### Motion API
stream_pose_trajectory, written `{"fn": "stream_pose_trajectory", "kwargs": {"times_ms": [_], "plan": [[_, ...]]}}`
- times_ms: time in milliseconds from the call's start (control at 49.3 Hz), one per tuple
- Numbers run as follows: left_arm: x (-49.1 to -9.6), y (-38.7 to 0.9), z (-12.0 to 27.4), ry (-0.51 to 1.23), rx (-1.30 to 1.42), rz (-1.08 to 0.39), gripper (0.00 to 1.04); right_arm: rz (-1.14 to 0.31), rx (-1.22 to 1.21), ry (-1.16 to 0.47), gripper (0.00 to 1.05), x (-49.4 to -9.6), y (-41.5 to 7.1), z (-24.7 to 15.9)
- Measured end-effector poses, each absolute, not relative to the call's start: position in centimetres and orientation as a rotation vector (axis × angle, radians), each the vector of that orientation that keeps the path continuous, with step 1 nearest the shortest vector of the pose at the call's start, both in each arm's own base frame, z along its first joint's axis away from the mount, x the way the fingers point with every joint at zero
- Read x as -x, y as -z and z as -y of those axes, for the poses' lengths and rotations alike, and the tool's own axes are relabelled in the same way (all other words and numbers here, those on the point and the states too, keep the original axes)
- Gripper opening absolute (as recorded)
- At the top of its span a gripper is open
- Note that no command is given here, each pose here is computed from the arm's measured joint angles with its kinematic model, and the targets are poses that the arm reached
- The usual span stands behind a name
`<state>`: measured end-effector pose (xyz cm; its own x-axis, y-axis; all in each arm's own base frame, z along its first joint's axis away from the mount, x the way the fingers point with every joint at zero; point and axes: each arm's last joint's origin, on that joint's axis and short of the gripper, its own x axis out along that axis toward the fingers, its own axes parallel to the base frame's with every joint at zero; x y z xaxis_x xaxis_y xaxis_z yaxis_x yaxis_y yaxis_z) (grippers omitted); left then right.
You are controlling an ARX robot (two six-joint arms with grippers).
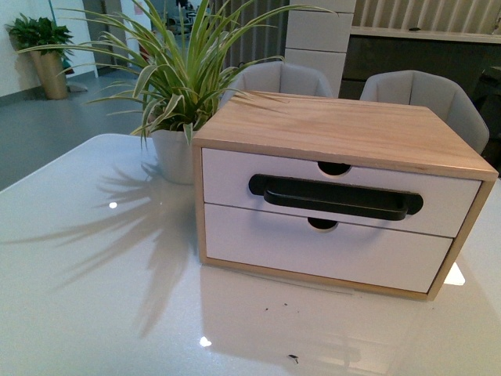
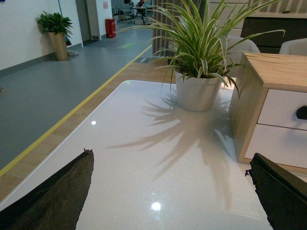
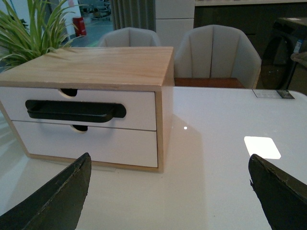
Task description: Pull drawer
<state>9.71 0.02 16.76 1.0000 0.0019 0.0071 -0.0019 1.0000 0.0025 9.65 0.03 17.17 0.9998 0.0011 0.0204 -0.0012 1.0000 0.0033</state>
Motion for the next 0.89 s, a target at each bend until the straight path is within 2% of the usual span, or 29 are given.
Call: {"fn": "stream_pose_trajectory", "kwargs": {"times_ms": [832, 893], "plan": [[-9.74, -16.67, 0.0, -0.007, 0.0, -0.004, 0.97, 0.02, -0.003, -0.001, 0.96, -9.65, -17.17, -0.03], [-9.88, -16.47, 0.1, -0.008, 0.008, -0.042, 0.97, -0.035, -0.034, -0.031, 0.96, -9.7, -17.0, -0.05]]}}
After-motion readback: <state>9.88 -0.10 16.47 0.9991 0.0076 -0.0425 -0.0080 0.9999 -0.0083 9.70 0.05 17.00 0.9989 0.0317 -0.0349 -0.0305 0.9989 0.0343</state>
